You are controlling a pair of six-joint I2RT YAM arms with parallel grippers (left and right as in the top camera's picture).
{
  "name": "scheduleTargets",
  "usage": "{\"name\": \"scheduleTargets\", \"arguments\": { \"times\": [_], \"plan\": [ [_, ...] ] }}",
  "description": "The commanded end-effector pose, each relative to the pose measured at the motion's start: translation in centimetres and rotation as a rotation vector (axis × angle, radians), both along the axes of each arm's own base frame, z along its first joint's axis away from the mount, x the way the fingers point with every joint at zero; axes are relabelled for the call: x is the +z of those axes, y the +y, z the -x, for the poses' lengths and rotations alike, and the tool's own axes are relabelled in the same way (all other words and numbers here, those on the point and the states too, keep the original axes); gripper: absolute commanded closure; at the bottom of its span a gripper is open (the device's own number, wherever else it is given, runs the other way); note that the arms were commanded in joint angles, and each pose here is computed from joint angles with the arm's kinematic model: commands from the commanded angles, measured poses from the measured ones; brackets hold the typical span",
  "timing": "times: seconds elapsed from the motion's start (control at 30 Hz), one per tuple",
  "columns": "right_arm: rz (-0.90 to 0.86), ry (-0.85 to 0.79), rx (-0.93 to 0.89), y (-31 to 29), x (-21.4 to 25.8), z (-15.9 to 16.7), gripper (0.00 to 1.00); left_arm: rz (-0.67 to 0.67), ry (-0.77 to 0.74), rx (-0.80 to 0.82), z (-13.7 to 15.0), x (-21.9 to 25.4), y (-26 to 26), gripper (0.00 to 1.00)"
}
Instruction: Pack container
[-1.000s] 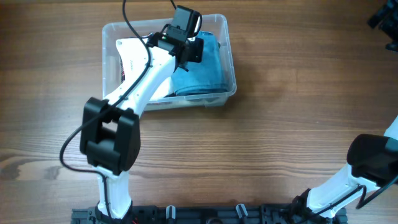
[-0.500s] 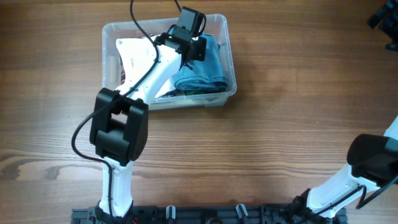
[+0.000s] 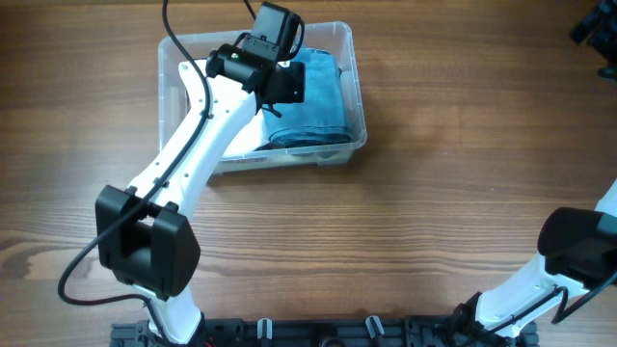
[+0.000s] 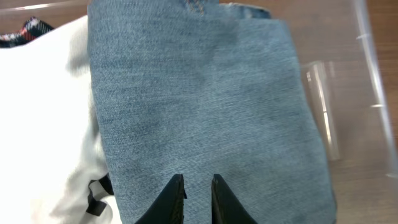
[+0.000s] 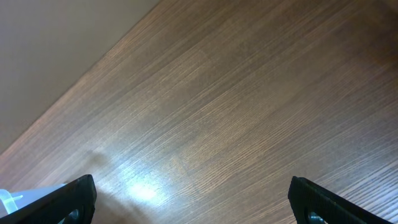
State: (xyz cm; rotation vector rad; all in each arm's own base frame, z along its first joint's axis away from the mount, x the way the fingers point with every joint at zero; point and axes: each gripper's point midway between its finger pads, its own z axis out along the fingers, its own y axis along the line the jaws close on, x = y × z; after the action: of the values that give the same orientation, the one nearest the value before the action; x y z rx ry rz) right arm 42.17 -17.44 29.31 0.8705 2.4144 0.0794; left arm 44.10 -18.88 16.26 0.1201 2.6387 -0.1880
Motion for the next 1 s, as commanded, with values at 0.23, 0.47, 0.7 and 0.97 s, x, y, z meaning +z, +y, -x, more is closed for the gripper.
{"name": "scheduleTargets", "arguments": {
  "times": [0.23,0.47,0.7,0.97],
  "plan": [
    [0.002,0.006,-0.011,-0.2,-0.3,-0.1,0.00,-0.086,0.310,0.166,-0.5,-14.2,4.8,0.85],
    [0.002,0.006,-0.010,-0.2,-0.2,-0.1,0.00,-0.045,0.319,0.160,-0.1,-13.0,4.6,0.81],
    [0.002,0.006,-0.010,-0.2,-0.2,-0.1,0.00,0.050,0.123,0.145,1.1,-0.6,4.7,0.12],
    [0.002,0.006,-0.010,-0.2,-0.2,-0.1,0.00,0.248,-0.002,0.051,8.2,11.3,4.1,0.00]
  ]
}}
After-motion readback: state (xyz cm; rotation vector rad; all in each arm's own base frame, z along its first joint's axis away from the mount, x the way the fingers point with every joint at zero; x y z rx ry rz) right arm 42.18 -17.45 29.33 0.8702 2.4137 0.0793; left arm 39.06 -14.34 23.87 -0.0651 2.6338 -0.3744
